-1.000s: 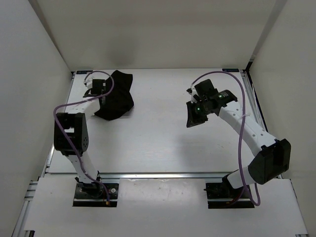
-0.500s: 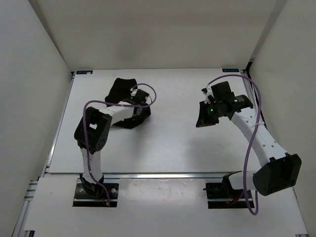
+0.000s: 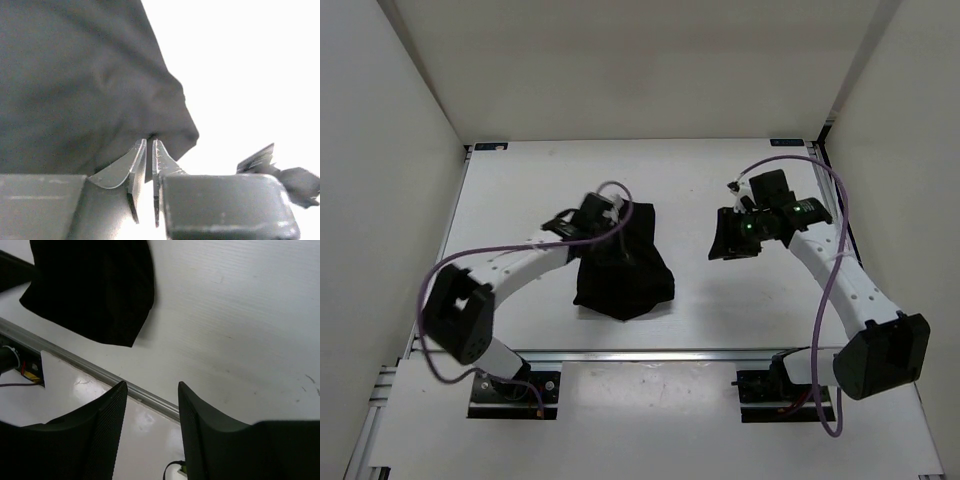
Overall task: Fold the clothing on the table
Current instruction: Flatten the skirt out
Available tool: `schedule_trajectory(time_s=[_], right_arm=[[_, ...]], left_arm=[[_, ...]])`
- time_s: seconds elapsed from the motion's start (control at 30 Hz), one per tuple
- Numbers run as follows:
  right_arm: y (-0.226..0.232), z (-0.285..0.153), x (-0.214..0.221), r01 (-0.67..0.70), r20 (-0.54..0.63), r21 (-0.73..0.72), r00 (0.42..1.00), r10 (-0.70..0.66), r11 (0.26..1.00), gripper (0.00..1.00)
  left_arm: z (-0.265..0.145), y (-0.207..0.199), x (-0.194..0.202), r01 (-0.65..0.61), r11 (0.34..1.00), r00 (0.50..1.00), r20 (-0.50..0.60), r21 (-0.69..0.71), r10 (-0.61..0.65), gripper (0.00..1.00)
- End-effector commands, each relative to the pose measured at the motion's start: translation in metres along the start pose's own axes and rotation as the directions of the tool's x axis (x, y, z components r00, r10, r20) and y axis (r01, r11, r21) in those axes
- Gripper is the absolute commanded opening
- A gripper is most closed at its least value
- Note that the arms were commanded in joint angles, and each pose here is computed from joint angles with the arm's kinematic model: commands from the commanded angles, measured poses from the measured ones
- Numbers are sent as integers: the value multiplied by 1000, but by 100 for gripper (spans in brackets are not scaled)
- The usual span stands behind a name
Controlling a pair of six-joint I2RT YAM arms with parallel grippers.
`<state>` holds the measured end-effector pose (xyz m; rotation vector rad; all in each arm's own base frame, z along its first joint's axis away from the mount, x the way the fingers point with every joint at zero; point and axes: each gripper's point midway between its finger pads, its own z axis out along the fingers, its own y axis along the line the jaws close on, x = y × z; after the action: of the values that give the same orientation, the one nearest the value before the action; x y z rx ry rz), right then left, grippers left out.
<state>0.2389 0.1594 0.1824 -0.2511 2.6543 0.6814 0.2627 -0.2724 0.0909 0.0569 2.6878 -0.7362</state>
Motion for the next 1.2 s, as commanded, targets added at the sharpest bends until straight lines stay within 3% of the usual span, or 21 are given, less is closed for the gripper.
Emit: schedule_trajectory(time_s=[0.0, 0.1, 0.27, 0.67, 0.8, 0.87, 0.9, 1.0, 1.03, 1.1, 1.17], right_arm=[[23, 24, -1, 38, -38, -79, 998, -41, 996, 51], [40, 47, 6, 93, -90, -90, 991, -101, 992, 52], [70, 81, 22, 168, -154, -140, 970, -189, 976, 52], [61, 143, 46, 148, -290, -137, 939, -183, 979, 47], [53, 163, 55, 168, -327, -107, 925, -194, 980, 29], [51, 165, 52, 166, -340, -104, 921, -192, 981, 2], [53, 161, 41, 171, -333, -84, 924, -189, 982, 0], [90, 115, -28, 300, -150, -20, 942, -300, 954, 0], [110, 87, -67, 345, -24, 23, 939, -344, 938, 0], [147, 15, -130, 372, 228, 52, 899, -374, 927, 0], [147, -31, -163, 327, 376, 126, 858, -350, 937, 0]], left_arm=[[-82, -21, -76, 92, 975, 956, 257, 201, -143, 23], [-113, 7, -95, 132, 977, 918, 351, 167, -184, 24], [-106, 69, -66, 234, 971, 917, 322, 45, -235, 24], [-99, 92, -24, 267, 964, 927, 274, -2, -256, 22], [-101, 92, -22, 262, 965, 927, 277, 1, -252, 23], [-102, 89, -22, 255, 967, 928, 278, 9, -248, 23], [-103, 89, -23, 251, 968, 928, 281, 11, -244, 23], [-106, 91, -21, 259, 966, 924, 290, -1, -247, 23], [-107, 92, -24, 257, 966, 922, 300, -3, -244, 22], [-106, 92, -24, 249, 969, 924, 300, -3, -237, 23], [-105, 92, -22, 251, 968, 926, 292, 2, -241, 23]])
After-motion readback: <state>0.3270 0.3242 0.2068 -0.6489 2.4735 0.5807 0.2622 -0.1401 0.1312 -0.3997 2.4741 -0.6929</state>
